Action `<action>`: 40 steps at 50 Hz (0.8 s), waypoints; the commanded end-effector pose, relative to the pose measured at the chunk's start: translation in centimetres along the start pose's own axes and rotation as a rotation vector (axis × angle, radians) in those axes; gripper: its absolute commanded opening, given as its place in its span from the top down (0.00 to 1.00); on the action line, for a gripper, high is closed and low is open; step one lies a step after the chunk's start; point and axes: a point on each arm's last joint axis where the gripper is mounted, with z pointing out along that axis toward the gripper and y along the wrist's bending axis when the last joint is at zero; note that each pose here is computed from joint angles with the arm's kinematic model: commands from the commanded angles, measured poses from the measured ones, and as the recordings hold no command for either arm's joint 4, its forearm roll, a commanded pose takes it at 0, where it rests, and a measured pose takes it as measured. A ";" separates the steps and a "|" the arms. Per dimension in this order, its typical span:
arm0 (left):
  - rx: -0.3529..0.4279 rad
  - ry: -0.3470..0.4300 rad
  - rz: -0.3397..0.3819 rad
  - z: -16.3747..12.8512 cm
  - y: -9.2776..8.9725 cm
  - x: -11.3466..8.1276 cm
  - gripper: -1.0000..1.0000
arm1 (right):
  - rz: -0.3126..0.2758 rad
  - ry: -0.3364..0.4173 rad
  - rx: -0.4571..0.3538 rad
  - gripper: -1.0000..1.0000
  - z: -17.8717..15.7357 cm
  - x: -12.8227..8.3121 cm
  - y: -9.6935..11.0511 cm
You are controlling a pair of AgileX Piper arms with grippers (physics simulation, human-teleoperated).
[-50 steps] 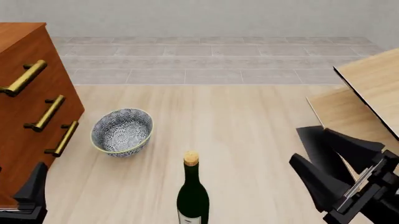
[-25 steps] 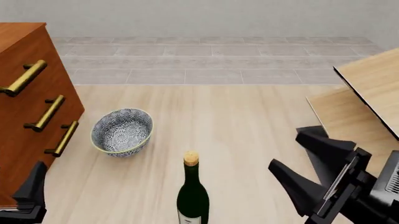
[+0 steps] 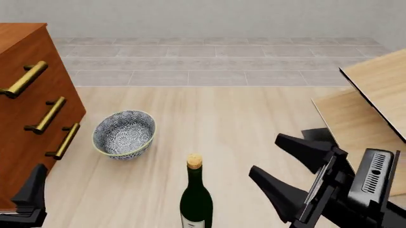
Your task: Put the wine bottle on the wine rack.
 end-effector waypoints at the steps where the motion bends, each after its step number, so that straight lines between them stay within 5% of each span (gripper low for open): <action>1: -0.003 0.001 0.000 0.0 0.0 -0.1 0.00 | 0.008 0.000 -0.047 0.00 1.3 0.1 0.7; 40: -0.009 0.004 -0.001 0.0 0.1 0.0 0.00 | 0.031 -0.019 -0.157 0.00 4.8 0.1 3.0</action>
